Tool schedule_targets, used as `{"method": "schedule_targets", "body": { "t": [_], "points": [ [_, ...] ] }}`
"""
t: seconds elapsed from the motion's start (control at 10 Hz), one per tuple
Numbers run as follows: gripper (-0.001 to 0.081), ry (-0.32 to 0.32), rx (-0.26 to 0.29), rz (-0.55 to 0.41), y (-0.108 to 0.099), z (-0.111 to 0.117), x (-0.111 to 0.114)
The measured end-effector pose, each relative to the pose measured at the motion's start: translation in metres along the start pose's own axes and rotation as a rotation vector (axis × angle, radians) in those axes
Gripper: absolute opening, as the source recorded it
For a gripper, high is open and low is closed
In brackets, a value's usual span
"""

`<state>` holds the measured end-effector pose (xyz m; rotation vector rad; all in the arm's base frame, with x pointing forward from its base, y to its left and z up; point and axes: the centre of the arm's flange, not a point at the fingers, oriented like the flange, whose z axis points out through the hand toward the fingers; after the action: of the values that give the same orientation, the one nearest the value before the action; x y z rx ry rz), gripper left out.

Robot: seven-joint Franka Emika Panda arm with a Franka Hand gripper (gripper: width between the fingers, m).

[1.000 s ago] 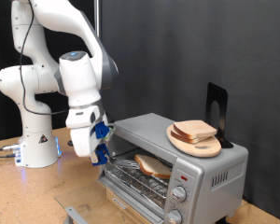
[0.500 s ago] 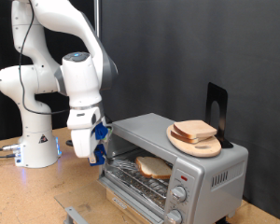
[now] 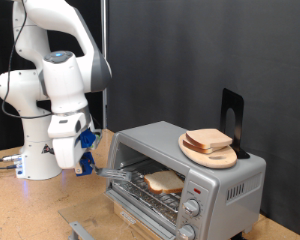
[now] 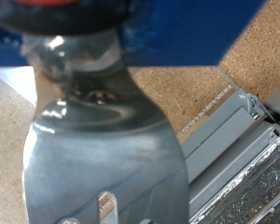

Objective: Make a piece of toast with the oven

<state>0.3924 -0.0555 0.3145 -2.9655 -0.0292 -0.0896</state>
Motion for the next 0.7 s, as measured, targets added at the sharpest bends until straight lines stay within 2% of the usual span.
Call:
{"method": "schedule_targets", "body": {
  "t": [0.2, 0.3, 0.5, 0.7],
  "points": [
    [0.0489, -0.008, 0.019, -0.004, 0.001, 0.001, -0.001],
    [0.0489, -0.019, 0.067, -0.003, 0.007, -0.005, -0.001],
    [0.0489, -0.042, 0.177, 0.003, 0.021, -0.034, 0.001],
    [0.0489, -0.046, 0.240, 0.010, 0.033, -0.066, 0.004]
  ]
}}
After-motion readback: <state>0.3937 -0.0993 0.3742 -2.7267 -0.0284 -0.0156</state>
